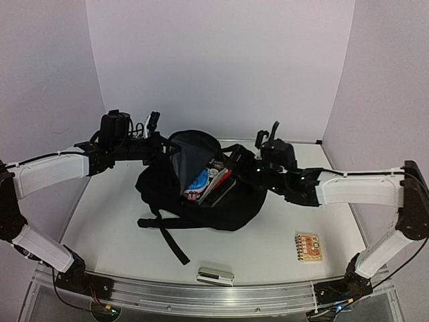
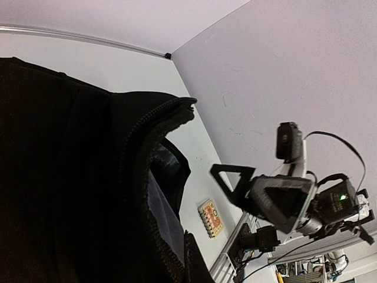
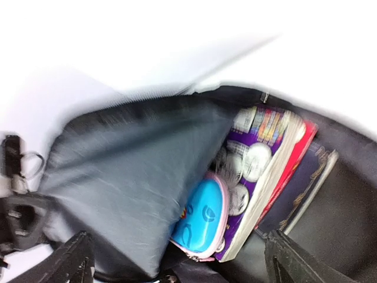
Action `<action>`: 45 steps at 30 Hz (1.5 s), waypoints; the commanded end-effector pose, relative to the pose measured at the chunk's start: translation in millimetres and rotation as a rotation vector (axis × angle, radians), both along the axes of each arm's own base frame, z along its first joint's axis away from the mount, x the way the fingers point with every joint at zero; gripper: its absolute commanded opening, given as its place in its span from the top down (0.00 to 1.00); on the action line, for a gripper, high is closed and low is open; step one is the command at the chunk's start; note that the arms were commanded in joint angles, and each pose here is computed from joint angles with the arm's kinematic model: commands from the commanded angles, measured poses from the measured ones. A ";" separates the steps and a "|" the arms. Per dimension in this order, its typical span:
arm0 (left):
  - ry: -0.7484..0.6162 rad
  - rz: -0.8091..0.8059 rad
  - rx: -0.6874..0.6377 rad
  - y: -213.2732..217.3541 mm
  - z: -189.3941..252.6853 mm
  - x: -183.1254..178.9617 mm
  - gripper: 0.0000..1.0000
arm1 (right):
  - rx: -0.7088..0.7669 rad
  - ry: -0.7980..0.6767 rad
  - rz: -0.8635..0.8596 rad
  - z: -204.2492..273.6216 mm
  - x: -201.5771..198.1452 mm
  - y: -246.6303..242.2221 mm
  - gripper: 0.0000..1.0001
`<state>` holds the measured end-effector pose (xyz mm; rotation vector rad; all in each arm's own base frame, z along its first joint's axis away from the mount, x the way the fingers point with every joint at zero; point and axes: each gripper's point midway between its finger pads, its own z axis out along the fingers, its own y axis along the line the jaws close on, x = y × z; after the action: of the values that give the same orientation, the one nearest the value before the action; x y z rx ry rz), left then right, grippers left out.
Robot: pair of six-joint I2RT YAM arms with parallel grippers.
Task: Pack the student bag
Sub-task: Place the stationery in the student bag, then zip the student bag at the center of the board.
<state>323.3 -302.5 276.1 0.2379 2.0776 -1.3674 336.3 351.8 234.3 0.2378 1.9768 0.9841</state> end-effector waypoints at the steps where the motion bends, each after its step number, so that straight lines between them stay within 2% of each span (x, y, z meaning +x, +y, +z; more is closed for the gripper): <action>1: -0.116 0.042 -0.011 15.3 33.4 -4.0 1.00 | -0.246 -0.027 -0.060 -2.5 0.0 -57.6 0.02; 8: -0.110 0.062 0.003 22.1 30.7 -6.8 1.00 | -0.428 0.114 0.104 -47.7 21.5 -100.1 0.02; 15: -0.101 0.064 0.015 24.7 29.3 -9.0 1.00 | -0.491 0.189 0.271 -88.7 25.6 -89.3 0.10; 22: -0.101 0.063 0.026 25.9 29.9 -9.8 1.00 | -0.537 0.218 0.271 -110.1 34.7 -88.7 0.32; 25: -0.108 0.032 0.025 22.0 32.3 -11.6 1.00 | -0.557 0.237 0.267 -121.0 36.0 -90.5 0.44; 29: -0.099 -0.040 0.046 11.5 29.5 -16.1 1.00 | -0.551 0.254 0.276 -128.3 34.0 -88.8 0.65; 32: -0.124 -0.115 0.087 -8.8 24.6 -28.2 1.00 | -0.539 0.261 0.267 -129.2 32.7 -90.0 0.86; 35: -0.138 -0.216 0.127 -40.5 17.4 -49.2 1.00 | -0.532 0.257 0.247 -125.7 33.0 -92.6 0.98; 40: -0.122 -0.373 0.164 -81.9 -2.4 -83.9 0.98 | -0.520 0.248 0.215 -117.8 34.0 -96.4 1.00; 43: -0.090 -0.461 0.219 -104.2 -24.9 -107.4 0.90 | -0.519 0.243 0.185 -113.5 36.0 -100.1 1.00; 45: -0.064 -0.523 0.251 -117.9 -40.2 -124.0 0.77 | -0.517 0.238 0.165 -110.0 37.6 -102.1 1.00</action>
<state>232.5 -393.0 236.1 0.7793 2.2353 -1.3118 365.2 253.8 97.8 -0.1632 2.5074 0.5324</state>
